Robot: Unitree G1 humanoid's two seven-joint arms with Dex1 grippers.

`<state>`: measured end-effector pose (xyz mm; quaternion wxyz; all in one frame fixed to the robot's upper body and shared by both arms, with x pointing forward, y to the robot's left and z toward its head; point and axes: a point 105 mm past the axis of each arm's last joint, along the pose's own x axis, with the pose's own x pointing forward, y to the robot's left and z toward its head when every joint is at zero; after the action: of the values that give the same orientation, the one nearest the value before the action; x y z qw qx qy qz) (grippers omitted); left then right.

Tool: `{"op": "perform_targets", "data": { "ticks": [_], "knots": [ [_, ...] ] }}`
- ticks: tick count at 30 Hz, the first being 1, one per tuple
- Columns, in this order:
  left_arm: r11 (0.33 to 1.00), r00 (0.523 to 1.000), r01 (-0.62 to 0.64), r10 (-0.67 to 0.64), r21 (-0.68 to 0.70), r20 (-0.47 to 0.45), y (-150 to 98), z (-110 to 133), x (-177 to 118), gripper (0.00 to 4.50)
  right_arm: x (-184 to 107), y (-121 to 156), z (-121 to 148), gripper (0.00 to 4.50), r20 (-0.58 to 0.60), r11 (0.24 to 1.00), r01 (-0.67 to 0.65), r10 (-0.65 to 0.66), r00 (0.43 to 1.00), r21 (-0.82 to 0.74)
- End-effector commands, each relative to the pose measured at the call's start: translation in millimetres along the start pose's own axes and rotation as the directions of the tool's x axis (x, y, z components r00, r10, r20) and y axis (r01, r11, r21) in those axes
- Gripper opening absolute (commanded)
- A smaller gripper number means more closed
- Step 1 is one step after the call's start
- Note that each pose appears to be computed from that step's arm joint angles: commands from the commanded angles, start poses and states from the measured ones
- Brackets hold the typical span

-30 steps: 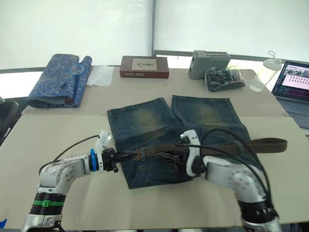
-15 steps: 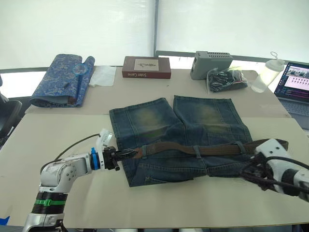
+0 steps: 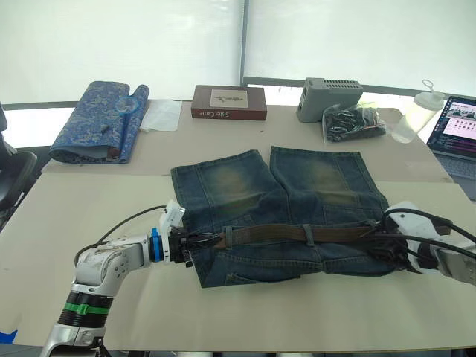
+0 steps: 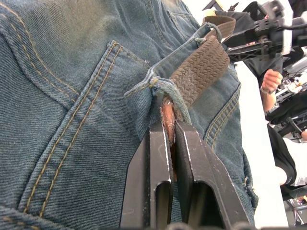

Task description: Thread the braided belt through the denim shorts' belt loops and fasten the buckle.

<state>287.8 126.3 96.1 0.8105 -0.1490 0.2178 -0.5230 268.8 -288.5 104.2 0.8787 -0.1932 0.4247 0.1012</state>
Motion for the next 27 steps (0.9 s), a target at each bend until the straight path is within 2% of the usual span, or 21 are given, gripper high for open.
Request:
{"op": "perform_targets", "data": {
  "ticks": [1,5,6,12,14,18,23,27],
  "knots": [
    [0.998,0.999,0.039,-0.04,0.047,0.013,-9.6,7.3,2.8,0.0,0.6,-5.1,0.6,1.45,-0.023,0.999,0.018,-0.019,1.0,-0.038],
    [0.997,0.998,0.053,-0.054,0.056,0.012,-13.8,8.2,4.1,0.0,-11.7,-12.6,-10.7,0.1,-0.061,0.997,0.063,-0.066,0.996,-0.053],
    [0.996,0.998,0.061,-0.062,0.063,0.01,-15.8,8.8,5.1,0.0,-16.3,-15.5,-15.3,0.04,-0.075,0.995,0.083,-0.088,0.993,-0.058],
    [0.985,0.988,0.153,-0.154,0.074,0.012,-36.8,12.5,27.4,0.0,-50.3,-45.7,-45.3,0.04,-0.133,0.958,0.284,-0.286,0.949,-0.036],
    [0.979,0.981,0.192,-0.192,0.068,0.003,-44.1,11.3,38.5,0.0,-57.6,-53.9,-48.9,0.04,-0.118,0.939,0.343,-0.341,0.933,0.002],
    [0.982,0.984,0.181,-0.18,0.058,-0.016,-38.7,10.2,36.6,0.0,-57.8,-60.5,-53.3,0.04,-0.115,0.925,0.379,-0.376,0.92,0.006],
    [0.998,0.997,0.033,-0.03,0.044,-0.065,5.0,14.9,-14.6,0.0,-46.5,-61.6,-51.2,0.04,-0.1,0.928,0.371,-0.366,0.925,0.033],
    [0.999,0.993,0.012,-0.006,0.053,-0.121,15.9,13.3,-37.4,0.0,-41.1,-63.4,-43.1,0.04,-0.067,0.932,0.355,-0.351,0.934,0.075]
  ]
}}
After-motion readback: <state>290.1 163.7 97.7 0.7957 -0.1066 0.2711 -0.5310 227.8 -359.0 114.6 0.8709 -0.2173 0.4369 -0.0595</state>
